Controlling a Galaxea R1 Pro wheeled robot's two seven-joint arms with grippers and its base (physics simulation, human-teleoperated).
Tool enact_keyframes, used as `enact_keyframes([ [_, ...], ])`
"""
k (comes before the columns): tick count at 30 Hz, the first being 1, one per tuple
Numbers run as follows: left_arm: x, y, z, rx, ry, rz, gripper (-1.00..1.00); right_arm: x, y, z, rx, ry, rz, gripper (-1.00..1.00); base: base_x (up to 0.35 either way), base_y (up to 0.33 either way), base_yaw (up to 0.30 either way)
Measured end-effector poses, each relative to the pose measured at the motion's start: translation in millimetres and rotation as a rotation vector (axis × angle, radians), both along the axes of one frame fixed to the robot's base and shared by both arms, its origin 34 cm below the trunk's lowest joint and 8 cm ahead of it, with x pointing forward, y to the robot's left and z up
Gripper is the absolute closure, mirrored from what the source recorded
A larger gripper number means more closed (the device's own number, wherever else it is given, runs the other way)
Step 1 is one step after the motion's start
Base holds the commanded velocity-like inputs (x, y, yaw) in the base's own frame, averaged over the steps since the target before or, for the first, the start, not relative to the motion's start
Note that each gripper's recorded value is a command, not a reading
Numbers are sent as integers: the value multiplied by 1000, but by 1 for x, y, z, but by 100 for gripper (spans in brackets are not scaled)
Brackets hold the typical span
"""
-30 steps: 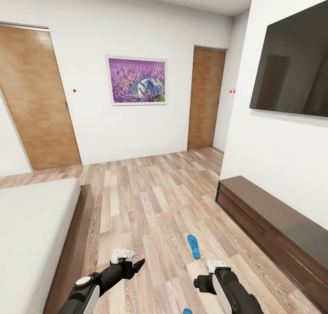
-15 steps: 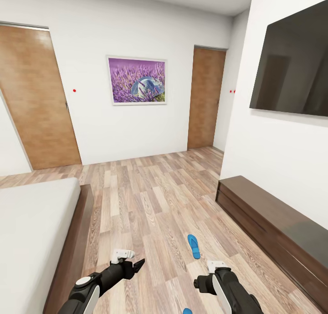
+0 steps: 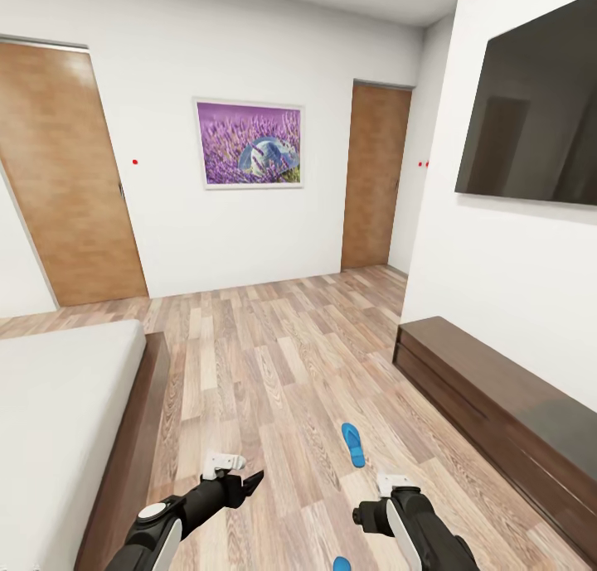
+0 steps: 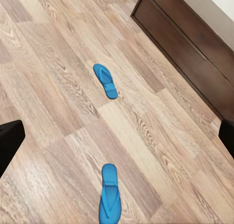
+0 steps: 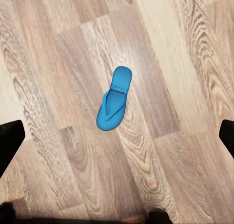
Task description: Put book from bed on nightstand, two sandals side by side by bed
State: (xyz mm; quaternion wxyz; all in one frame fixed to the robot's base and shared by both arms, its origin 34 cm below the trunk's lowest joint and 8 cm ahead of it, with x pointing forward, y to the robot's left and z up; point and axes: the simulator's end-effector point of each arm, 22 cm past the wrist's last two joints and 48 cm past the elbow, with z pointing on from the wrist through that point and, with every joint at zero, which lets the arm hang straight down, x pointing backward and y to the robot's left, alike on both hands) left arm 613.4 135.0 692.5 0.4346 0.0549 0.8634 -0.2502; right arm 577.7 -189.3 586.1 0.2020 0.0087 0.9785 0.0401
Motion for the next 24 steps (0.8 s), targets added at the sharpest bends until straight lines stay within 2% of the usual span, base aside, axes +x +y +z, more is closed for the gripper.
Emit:
enact_keyframes([
  [24, -4, 0, -44, 0, -1, 0, -100, 1, 0, -42, 1, -27, -2, -100, 0, 0, 0],
])
